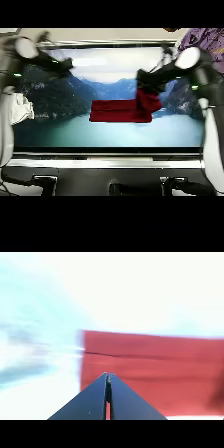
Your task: Fold the clothes and pants, and hang the long-sleeved shirts on hangers.
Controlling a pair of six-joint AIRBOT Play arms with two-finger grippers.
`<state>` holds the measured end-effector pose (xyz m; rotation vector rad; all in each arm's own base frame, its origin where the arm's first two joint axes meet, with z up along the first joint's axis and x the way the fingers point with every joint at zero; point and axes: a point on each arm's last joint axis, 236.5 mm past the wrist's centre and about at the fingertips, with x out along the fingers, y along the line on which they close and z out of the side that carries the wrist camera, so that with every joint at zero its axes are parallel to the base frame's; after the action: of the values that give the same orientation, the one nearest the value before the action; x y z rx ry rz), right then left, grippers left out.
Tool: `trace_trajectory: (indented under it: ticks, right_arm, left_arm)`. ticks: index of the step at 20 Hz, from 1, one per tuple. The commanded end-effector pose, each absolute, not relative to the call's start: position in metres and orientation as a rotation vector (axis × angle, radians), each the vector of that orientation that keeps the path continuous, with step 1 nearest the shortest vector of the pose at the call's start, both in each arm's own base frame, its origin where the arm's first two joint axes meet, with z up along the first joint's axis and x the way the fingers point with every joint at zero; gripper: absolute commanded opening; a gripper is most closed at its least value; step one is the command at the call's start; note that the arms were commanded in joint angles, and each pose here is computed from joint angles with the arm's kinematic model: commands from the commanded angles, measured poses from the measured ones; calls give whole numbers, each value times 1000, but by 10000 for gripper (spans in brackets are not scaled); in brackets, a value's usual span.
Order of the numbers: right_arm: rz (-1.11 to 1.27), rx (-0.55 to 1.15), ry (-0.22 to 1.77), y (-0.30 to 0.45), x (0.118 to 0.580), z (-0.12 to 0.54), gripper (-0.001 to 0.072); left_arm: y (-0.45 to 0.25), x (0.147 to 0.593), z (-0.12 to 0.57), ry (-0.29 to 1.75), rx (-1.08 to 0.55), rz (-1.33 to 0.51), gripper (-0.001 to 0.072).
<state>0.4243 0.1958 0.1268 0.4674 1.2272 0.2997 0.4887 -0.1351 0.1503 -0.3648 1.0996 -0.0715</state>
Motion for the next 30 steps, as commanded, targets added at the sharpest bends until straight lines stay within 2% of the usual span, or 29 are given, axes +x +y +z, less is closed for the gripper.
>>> trace_trajectory:
  ticks: [1,7,14,16,17,18,19,22,25,27,30]
  right_arm:
    - [352,487,1279,273,417,95,24]
    - [398,556,1340,329,417,53,24]
    - [400,560,1346,338,428,25,30]
    - [452,596,1321,351,433,29,131]
    - [486,622,1302,358,435,35,148]
    - [531,646,1286,366,436,43,201]
    - [571,668,1285,373,433,49,297]
    - [729,685,1313,391,410,70,323]
    - [759,650,1271,371,411,96,325]
    - [715,686,1203,324,433,124,408]
    - [621,685,1099,212,468,147,458]
  left_arm:
    - [-29,465,199,1014,-363,117,19]
    - [35,448,207,1009,-386,221,19]
    - [40,445,183,1067,-394,241,19]
    - [40,445,180,1074,-394,242,19]
    - [40,446,180,1075,-394,242,19]
    - [40,446,179,1077,-394,242,19]
    - [40,446,178,1079,-395,243,19]
    - [40,447,175,1085,-395,244,19]
    - [40,448,174,1087,-398,246,19]
    - [40,448,174,1088,-398,246,19]
    - [40,448,174,1087,-398,246,19]
